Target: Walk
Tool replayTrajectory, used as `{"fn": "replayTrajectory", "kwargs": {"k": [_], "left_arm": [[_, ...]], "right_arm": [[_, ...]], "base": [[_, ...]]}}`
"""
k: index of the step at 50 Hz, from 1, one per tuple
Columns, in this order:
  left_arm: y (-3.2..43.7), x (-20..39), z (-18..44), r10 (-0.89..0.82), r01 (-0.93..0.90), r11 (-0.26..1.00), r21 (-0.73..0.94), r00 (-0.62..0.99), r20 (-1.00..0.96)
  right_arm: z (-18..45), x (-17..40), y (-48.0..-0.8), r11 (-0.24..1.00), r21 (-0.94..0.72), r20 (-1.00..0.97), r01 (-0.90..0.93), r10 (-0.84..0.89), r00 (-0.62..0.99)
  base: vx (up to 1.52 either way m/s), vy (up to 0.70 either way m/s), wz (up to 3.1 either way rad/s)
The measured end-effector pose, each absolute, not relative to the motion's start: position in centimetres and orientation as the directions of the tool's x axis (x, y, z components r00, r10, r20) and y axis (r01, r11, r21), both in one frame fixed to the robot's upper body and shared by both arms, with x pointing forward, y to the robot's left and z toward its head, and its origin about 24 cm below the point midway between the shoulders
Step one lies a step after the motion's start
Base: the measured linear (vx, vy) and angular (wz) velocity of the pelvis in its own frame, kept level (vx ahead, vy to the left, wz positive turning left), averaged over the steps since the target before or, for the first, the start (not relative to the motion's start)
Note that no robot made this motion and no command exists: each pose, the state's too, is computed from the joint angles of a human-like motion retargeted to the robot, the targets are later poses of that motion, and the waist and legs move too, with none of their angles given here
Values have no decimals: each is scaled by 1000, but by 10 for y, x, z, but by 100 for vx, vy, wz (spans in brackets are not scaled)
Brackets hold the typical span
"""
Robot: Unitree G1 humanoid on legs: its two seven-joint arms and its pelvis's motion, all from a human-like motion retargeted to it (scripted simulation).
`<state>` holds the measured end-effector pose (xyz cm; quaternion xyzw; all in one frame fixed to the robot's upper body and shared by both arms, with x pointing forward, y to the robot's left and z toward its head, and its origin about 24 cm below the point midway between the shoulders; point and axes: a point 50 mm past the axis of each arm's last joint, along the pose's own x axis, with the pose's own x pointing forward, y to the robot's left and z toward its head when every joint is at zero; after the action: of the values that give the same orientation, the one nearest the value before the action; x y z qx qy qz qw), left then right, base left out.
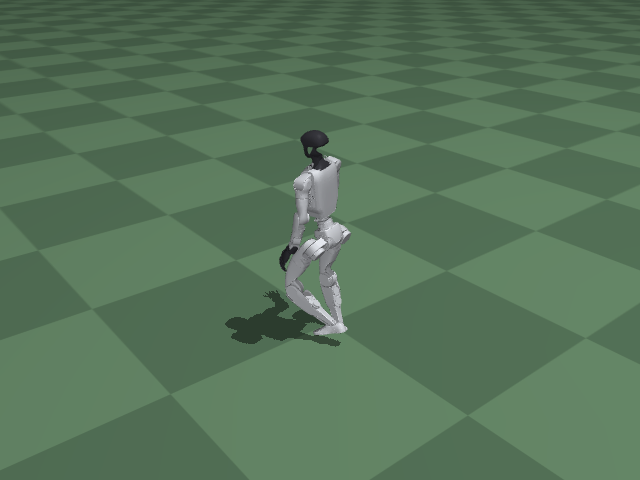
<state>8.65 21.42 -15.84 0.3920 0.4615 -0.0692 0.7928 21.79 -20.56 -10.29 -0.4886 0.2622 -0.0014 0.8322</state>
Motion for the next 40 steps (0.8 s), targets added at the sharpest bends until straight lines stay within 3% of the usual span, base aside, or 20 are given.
{"fn": "replayTrajectory", "kwargs": {"k": [7,14,25,34,40], "left_arm": [[222,48,-162,293,437,732,523,490,-821],[222,55,-159,320,365,750,553,531,-785],[214,146,-132,309,219,709,671,758,-574],[210,239,-81,299,36,665,746,902,-311],[204,265,-57,263,-22,668,744,942,-208]], "right_arm": [[-79,251,-206,531,-837,-324,-132,-285,902],[-81,251,-196,520,-836,-333,-174,-230,914],[-123,190,-187,508,-741,-567,-439,-122,815],[-129,167,-193,486,-745,-570,-456,-110,814],[-137,145,-201,507,-726,-609,-464,-162,776]], "base": [[1,1,6],[4,3,22],[8,5,34],[2,3,-9],[-1,0,3]]}}
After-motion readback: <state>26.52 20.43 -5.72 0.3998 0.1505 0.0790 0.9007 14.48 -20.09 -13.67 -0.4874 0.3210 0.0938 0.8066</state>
